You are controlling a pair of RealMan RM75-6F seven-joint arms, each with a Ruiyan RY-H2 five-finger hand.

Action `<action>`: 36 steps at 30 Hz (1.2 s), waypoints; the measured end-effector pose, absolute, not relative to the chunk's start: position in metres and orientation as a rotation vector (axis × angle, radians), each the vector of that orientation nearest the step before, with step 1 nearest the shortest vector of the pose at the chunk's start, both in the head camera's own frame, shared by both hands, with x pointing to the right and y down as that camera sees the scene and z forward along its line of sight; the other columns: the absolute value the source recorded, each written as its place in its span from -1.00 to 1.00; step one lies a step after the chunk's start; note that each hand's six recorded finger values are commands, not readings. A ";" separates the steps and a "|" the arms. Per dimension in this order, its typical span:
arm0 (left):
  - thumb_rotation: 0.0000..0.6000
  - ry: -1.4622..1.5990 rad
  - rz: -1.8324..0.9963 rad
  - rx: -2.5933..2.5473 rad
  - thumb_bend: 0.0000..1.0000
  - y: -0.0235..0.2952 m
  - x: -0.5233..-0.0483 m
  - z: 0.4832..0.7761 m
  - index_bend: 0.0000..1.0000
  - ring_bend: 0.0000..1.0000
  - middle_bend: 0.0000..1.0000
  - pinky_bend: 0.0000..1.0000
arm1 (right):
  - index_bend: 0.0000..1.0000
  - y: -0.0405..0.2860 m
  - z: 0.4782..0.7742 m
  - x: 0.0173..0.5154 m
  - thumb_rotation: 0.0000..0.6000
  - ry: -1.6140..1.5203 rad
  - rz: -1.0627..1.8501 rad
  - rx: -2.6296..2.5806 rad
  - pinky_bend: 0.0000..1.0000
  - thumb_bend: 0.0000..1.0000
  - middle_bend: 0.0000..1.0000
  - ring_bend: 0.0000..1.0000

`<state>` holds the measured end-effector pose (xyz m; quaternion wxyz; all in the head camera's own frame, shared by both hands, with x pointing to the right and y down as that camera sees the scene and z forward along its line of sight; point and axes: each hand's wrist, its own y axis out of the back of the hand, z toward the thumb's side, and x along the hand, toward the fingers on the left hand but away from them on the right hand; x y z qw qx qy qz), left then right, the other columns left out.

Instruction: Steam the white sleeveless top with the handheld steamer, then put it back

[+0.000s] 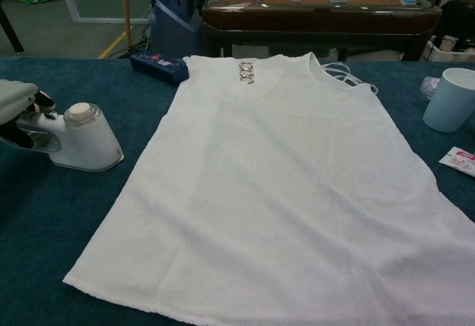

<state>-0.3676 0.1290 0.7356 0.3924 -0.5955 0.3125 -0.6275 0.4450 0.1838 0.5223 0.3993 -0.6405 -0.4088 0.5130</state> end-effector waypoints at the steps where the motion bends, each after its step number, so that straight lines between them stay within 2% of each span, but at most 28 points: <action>1: 1.00 0.795 -1.585 -1.515 -0.55 0.129 -0.367 0.735 0.24 -0.18 -0.06 -0.33 | -0.98 0.184 0.522 0.445 1.00 -1.037 1.300 -1.621 -0.80 -0.62 -0.59 -0.78; 3: 1.00 0.798 -1.560 -1.526 -0.52 0.129 -0.364 0.733 0.37 -0.08 0.08 -0.28 | -0.98 0.185 0.523 0.446 1.00 -1.038 1.307 -1.621 -0.80 -0.62 -0.59 -0.78; 6: 1.00 0.807 -1.524 -1.552 -0.51 0.129 -0.360 0.731 0.51 0.04 0.25 -0.07 | -0.98 0.186 0.524 0.447 1.00 -1.037 1.314 -1.622 -0.80 -0.62 -0.59 -0.78; 12: 1.00 0.860 -1.495 -1.653 -0.50 0.126 -0.361 0.731 0.68 0.22 0.46 0.26 | -0.98 0.187 0.523 0.446 1.00 -1.036 1.315 -1.620 -0.80 -0.62 -0.59 -0.78; 19: 1.00 0.927 -1.497 -1.784 -0.50 0.116 -0.367 0.731 0.79 0.35 0.62 0.36 | -0.98 0.188 0.523 0.443 1.00 -1.029 1.318 -1.625 -0.80 -0.62 -0.59 -0.78; 24: 1.00 0.990 -1.483 -1.863 -0.50 0.107 -0.370 0.728 0.89 0.48 0.77 0.55 | -0.98 0.189 0.525 0.437 1.00 -0.997 1.319 -1.644 -0.80 -0.62 -0.59 -0.78; 30: 1.00 1.086 -1.441 -1.968 -0.50 0.095 -0.370 0.719 0.91 0.51 0.82 0.58 | -0.98 0.190 0.531 0.420 1.00 -0.902 1.301 -1.688 -0.80 -0.60 -0.59 -0.78; 36: 1.00 1.124 -1.370 -2.080 -0.50 0.090 -0.356 0.703 0.91 0.51 0.82 0.58 | -0.98 0.192 0.541 0.392 1.00 -0.754 1.259 -1.784 -0.80 -0.30 -0.59 -0.78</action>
